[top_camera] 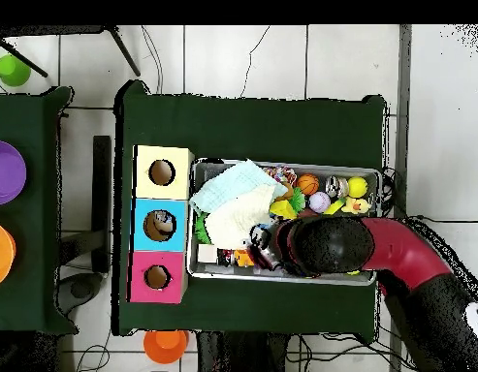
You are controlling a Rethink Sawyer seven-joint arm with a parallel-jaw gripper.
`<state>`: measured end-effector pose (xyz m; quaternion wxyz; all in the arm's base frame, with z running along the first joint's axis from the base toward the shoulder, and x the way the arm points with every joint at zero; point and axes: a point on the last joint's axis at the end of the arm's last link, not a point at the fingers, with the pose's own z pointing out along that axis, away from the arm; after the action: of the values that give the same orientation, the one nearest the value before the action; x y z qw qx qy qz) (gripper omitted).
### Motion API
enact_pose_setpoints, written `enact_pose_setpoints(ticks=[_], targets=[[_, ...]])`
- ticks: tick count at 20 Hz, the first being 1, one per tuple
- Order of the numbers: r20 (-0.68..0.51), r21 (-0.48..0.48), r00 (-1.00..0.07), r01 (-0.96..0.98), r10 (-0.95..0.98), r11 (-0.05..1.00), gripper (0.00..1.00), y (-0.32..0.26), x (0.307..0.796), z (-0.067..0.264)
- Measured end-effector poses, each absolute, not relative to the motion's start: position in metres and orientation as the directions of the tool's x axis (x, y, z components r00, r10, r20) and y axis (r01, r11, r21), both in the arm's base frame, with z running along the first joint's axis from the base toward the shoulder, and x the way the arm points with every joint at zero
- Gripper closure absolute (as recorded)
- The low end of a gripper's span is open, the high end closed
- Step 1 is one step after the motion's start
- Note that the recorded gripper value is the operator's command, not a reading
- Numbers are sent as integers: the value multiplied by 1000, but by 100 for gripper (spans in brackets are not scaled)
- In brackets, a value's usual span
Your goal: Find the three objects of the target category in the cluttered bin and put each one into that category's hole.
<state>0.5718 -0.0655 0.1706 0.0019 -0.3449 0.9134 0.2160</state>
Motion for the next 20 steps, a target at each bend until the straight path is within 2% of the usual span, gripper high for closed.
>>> enact_pose_setpoints(ticks=[12,20], targets=[[-275,335,-716,-697,-641,635,100,22,587,178],[-314,318,-685,-728,-657,607,100,78,598,190]])
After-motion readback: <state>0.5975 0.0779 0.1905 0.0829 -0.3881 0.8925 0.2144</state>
